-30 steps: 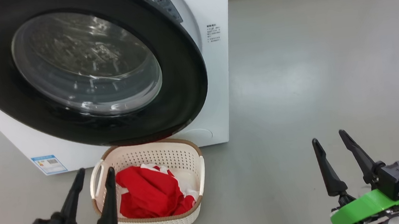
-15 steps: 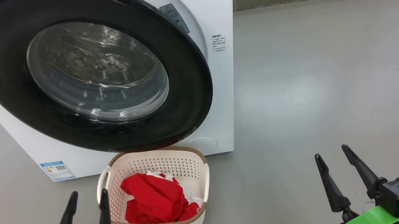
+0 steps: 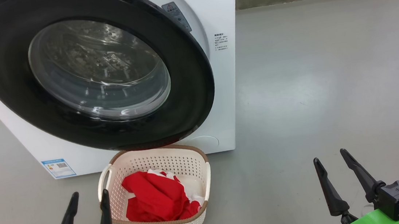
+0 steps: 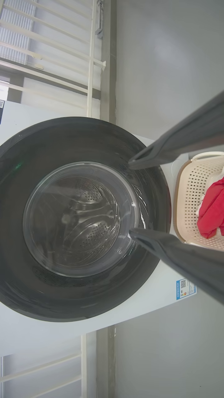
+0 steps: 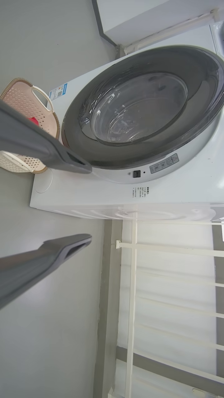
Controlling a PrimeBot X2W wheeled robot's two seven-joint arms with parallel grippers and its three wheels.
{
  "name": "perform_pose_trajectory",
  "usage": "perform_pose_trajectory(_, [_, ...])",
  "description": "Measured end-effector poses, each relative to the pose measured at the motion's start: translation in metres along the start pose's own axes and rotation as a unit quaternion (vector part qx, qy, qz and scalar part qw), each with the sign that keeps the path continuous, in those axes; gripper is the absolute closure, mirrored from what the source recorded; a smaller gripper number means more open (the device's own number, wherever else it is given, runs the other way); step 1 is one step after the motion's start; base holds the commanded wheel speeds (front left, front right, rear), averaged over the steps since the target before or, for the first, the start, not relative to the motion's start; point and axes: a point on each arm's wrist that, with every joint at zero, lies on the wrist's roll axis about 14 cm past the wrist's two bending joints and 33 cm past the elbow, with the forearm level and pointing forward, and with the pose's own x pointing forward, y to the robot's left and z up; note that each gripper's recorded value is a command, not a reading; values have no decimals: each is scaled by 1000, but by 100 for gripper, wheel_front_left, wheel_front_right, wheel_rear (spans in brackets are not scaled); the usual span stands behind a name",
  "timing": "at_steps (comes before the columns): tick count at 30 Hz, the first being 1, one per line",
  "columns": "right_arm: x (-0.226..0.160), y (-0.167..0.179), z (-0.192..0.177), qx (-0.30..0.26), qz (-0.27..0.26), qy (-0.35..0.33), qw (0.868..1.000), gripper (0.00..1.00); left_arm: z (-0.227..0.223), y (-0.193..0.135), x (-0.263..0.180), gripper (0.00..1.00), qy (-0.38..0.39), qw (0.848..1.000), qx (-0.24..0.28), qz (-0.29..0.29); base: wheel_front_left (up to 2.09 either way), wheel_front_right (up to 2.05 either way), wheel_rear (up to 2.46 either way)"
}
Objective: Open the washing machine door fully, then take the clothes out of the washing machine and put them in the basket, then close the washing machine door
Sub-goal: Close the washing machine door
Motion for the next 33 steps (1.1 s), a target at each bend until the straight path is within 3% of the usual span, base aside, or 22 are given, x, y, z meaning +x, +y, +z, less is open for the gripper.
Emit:
perform_pose_trajectory(5, [1,1,-4,1,2,6,1000,0,-4,-2,-1,0,6,1000,2,-2,0,0,0])
perform_pose_trajectory(6, [2,1,-5,1,3,8,1000,10,-5,-2,-2,0,7,1000,2,-2,0,0,0])
perform_pose_trajectory(8, [2,5,-11,2,7,17,1000,91,-5,-2,-2,0,7,1000,1,-2,0,0,0])
perform_pose_trajectory(9, [3,8,-14,3,13,22,1000,100,-6,-1,-3,0,8,1000,0,-1,0,0,0])
perform_pose_trajectory(22, [67,64,-9,5,101,13,995,100,-16,11,-12,0,24,999,-7,21,0,0,0])
perform_pose_trajectory(33, [139,126,-20,4,190,35,981,100,-23,24,0,0,32,999,-9,42,0,0,0])
